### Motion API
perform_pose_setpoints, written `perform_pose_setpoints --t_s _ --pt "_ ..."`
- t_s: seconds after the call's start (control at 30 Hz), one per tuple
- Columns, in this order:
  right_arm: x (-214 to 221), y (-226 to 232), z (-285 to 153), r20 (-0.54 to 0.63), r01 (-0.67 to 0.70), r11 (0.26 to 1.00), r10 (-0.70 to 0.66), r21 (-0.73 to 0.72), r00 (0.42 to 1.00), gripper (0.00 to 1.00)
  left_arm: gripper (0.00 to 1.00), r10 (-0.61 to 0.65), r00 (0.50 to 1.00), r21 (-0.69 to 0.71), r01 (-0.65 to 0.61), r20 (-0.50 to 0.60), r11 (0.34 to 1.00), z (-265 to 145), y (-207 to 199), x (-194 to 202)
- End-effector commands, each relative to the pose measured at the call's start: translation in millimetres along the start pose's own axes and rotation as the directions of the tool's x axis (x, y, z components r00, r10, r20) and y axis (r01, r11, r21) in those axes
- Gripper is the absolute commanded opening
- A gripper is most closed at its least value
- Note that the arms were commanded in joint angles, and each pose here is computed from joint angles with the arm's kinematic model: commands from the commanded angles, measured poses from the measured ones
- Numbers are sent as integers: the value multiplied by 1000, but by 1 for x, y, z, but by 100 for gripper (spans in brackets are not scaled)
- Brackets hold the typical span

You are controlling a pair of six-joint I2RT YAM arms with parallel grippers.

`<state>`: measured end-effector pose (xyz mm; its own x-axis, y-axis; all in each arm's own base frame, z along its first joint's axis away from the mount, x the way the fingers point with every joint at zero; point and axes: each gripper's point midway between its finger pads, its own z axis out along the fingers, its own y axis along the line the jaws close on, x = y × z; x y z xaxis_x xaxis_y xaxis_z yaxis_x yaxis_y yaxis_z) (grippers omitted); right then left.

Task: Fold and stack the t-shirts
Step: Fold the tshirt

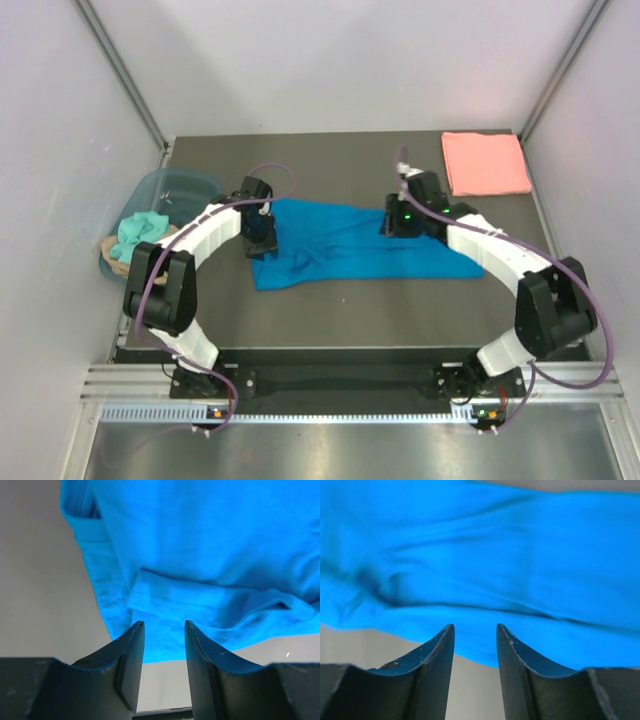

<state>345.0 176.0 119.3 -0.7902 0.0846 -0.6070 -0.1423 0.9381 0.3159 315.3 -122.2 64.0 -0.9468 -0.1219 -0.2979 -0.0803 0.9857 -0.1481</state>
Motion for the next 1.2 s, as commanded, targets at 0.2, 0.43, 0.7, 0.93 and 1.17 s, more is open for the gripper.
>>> perform_pose_setpoints --t_s 0.2,0.43,0.7,0.93,1.17 --pt "-15 173 10 237 461 799 -398 -385 886 35 41 -115 993 117 117 -27 986 20 10 4" --pt "-6 216 38 269 537 671 -468 -512 841 41 42 -112 994 168 112 -9 979 23 12 -7" --pt "14 241 60 292 592 557 -537 -582 792 42 42 -101 995 144 103 -23 984 34 21 -7" --pt "37 247 82 271 620 510 -599 -597 753 41 42 -86 996 173 89 -25 981 35 17 -9" --pt "41 241 89 262 628 528 -608 -571 749 38 12 -84 996 193 87 -21 977 29 13 -13"
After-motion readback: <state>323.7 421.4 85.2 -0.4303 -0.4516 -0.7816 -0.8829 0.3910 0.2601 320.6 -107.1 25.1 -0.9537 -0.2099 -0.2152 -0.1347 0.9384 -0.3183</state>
